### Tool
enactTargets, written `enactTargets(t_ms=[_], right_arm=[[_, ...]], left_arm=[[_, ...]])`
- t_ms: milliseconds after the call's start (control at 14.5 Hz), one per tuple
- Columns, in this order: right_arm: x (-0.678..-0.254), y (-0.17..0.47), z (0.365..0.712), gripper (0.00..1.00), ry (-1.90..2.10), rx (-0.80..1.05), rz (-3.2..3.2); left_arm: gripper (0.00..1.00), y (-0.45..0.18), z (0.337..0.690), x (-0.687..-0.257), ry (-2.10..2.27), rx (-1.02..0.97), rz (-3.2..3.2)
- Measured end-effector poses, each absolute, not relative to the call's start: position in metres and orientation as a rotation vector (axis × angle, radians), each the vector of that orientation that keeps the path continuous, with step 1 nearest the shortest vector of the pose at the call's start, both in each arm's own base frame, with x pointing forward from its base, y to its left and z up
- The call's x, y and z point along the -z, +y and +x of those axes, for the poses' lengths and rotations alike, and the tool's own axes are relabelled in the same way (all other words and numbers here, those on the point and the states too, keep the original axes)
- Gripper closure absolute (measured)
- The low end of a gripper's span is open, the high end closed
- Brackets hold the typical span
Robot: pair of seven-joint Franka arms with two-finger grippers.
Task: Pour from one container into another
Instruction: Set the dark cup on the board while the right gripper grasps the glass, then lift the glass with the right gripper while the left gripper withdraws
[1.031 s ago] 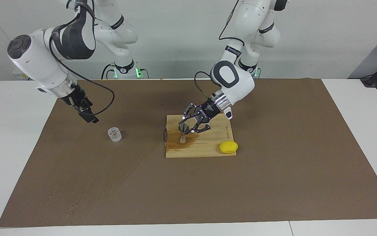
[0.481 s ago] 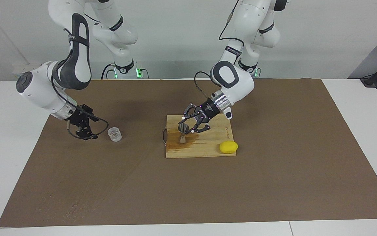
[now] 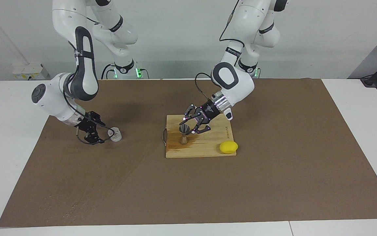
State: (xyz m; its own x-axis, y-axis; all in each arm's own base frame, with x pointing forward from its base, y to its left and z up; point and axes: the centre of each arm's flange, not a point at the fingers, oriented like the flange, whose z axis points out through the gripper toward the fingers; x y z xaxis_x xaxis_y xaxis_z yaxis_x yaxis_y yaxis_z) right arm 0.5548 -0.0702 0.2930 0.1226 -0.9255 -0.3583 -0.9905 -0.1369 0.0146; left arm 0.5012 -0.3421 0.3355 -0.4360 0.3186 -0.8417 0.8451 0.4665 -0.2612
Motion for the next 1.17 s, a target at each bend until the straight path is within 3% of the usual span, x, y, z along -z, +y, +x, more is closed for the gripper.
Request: enactTargets(t_ms=[275, 344, 619, 756, 1031, 1169], right_arm=[[-0.271, -0.065, 0.556, 0.00, 1.890, -0.451, -2.128], [-0.270, -0.062, 0.557, 0.00, 1.886, -0.459, -2.119], [-0.269, -0.040, 0.559, 0.01, 1.845, -0.469, -2.155], [-0.269, -0.037, 0.559, 0.03, 1.838, -0.470, -2.162], [-0.273, -0.038, 0.561, 0.47, 1.842, -0.465, -2.145], [-0.273, -0.038, 0.561, 0.49, 1.855, -0.470, -2.131]], left_arm=[[0.50, -0.341, 0.501, -0.334, 1.976, 0.897, 0.980], [0.45, -0.341, 0.501, -0.334, 1.975, 0.896, 0.981], [0.01, -0.341, 0.501, -0.335, 1.970, 0.886, 1.004], [0.00, -0.341, 0.503, -0.341, 1.955, 0.877, 1.018], [0.00, -0.316, 0.521, -0.394, 1.867, 0.808, 1.035], [0.00, -0.289, 0.537, -0.420, 1.803, 0.753, 1.137]])
